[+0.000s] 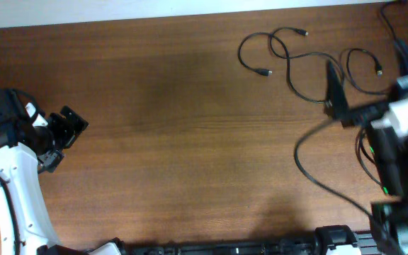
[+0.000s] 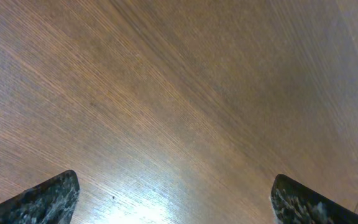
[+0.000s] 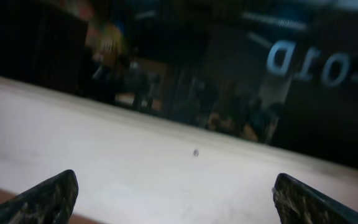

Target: Untangle cables

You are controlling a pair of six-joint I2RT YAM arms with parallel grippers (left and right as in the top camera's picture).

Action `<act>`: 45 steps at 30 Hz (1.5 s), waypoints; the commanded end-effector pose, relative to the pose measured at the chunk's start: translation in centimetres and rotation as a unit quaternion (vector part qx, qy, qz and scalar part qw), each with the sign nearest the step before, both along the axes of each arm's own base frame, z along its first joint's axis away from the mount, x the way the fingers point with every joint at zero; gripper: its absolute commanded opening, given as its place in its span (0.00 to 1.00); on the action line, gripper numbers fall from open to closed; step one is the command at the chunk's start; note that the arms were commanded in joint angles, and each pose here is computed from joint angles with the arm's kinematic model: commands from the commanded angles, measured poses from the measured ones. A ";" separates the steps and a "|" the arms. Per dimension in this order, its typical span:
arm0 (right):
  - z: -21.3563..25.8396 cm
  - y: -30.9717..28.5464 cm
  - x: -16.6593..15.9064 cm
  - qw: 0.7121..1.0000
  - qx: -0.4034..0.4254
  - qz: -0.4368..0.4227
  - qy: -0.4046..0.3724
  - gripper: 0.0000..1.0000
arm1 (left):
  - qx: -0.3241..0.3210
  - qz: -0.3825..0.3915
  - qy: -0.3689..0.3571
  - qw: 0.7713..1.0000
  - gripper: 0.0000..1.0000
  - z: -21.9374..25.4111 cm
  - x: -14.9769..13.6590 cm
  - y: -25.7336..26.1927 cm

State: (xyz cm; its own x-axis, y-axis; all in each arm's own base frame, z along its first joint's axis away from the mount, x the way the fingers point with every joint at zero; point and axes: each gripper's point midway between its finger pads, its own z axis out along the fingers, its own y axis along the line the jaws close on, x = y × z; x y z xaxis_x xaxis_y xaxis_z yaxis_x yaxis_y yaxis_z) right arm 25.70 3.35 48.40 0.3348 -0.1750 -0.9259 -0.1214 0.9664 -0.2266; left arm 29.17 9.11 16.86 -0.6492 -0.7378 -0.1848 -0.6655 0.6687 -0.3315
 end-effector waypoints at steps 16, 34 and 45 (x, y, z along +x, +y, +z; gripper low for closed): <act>4.1 0.7 -23.7 0.965 -0.024 0.000 -0.260 0.99 | 0.005 0.006 -0.011 1.000 0.99 0.8 0.1 0.2; -19.8 -3.2 -4.0 0.993 0.053 -0.078 0.065 0.99 | 0.005 0.006 -0.011 1.000 0.99 0.8 0.1 0.2; -30.7 -3.2 -1.1 0.982 0.045 -0.084 0.166 0.99 | 0.005 0.006 -0.011 1.000 0.99 0.8 0.1 0.2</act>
